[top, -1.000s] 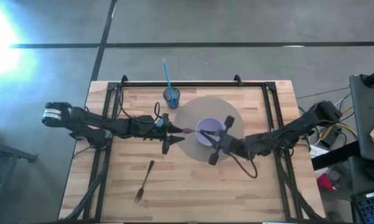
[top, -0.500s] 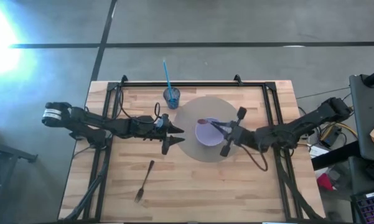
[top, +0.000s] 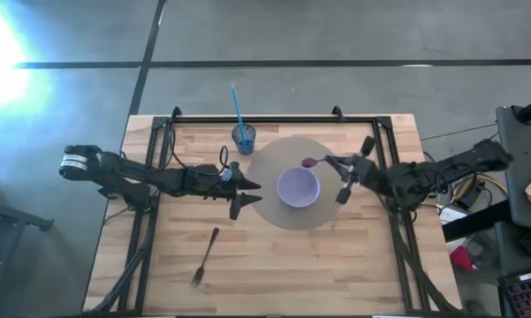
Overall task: Pick & Place Utensil
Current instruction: Put the blue spoon into the purple bowl
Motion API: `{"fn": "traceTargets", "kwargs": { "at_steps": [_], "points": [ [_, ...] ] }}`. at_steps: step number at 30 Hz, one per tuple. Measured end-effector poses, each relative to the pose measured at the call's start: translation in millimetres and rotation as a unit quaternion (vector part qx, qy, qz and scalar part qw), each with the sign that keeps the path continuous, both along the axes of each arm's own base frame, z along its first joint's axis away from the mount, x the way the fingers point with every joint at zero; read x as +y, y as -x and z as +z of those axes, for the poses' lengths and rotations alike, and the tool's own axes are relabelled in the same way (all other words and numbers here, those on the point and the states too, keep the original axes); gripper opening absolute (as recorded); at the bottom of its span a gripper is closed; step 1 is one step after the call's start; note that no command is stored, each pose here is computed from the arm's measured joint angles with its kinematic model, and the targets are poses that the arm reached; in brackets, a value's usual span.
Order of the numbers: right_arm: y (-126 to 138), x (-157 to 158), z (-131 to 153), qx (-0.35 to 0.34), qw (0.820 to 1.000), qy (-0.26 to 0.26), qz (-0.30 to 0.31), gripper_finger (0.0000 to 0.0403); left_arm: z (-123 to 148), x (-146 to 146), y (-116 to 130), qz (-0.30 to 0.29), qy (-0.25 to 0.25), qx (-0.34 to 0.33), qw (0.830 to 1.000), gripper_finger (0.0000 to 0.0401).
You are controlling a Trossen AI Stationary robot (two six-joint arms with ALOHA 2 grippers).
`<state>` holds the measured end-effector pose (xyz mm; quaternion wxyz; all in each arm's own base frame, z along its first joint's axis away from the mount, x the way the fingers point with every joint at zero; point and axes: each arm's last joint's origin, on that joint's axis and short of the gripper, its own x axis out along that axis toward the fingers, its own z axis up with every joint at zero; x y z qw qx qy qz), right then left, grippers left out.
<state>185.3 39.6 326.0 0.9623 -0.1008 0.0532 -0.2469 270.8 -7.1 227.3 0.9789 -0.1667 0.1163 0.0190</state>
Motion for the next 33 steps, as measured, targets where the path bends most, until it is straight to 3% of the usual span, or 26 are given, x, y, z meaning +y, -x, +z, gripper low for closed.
{"fn": "traceTargets", "kwargs": {
  "at_steps": [7, 14, 33],
  "points": [
    [20.1, -21.8, -24.2, -0.045, 0.995, -0.086, 0.002, 0.0011, 0.1, 0.0, 0.0, 0.0, 0.0, 0.0, 1.0, 0.0197],
    [30.0, -35.3, -53.6, -0.084, 0.982, -0.163, -0.036, 0.0011, 0.1, 0.0, 0.0, 0.0, 0.0, 0.0, 1.0, 0.0197],
    [36.8, -40.0, -107.1, -0.137, 0.938, -0.311, -0.069, 0.0011, 0.3, 0.2, 0.0, -0.001, -0.003, -0.001, 1.0, 0.0197]
  ]
}}
